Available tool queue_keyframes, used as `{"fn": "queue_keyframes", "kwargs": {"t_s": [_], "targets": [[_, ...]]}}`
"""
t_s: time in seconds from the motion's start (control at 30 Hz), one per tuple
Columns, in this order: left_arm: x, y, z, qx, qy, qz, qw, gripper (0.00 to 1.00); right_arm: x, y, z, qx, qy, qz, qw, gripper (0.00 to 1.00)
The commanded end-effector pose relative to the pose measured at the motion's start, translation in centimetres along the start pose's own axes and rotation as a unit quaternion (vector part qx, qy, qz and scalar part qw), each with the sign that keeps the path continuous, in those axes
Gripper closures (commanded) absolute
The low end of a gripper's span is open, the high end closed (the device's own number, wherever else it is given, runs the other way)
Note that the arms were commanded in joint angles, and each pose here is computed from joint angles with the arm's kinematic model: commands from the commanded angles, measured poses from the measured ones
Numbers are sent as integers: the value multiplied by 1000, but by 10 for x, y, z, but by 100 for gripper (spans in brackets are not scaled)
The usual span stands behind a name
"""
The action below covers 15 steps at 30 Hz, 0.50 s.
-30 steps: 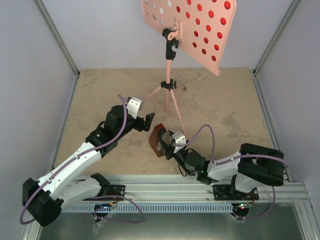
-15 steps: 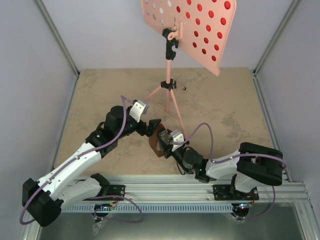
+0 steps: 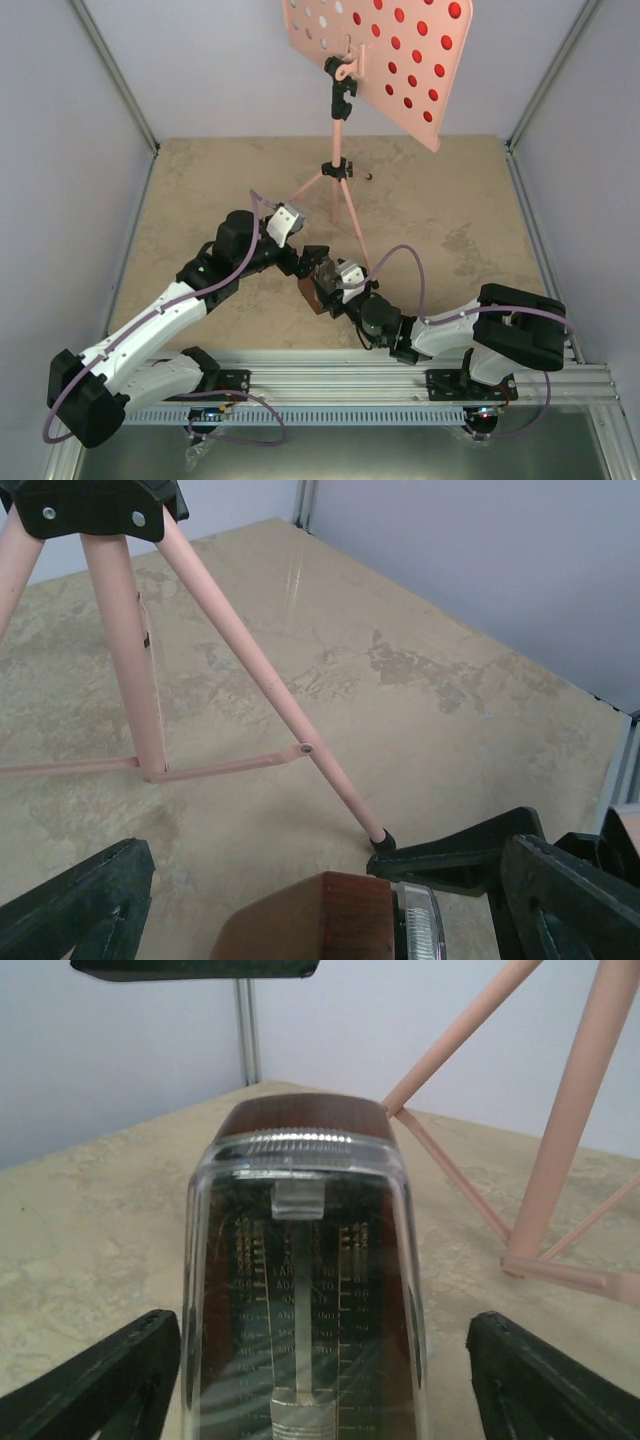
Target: Pack up the instrument practice props
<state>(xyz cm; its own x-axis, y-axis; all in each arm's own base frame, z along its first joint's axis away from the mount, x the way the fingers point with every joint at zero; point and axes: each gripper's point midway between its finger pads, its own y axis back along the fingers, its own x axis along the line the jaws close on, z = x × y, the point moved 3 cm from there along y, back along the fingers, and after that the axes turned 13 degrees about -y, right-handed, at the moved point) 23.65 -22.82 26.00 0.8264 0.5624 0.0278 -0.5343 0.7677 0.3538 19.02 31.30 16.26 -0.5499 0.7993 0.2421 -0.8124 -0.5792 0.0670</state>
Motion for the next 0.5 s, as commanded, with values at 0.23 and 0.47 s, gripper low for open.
{"fn": "queue_keyframes", "kwargs": {"t_s": [0.23,0.47], "targets": [[-1,-1,2,-6,-8,-8,1000,2,-3,-1,10,-1,11,-12,1000,2],[7,-1,-1,6,-7,21,1000,2,1,18,21,-7,21,41,999,2]]}}
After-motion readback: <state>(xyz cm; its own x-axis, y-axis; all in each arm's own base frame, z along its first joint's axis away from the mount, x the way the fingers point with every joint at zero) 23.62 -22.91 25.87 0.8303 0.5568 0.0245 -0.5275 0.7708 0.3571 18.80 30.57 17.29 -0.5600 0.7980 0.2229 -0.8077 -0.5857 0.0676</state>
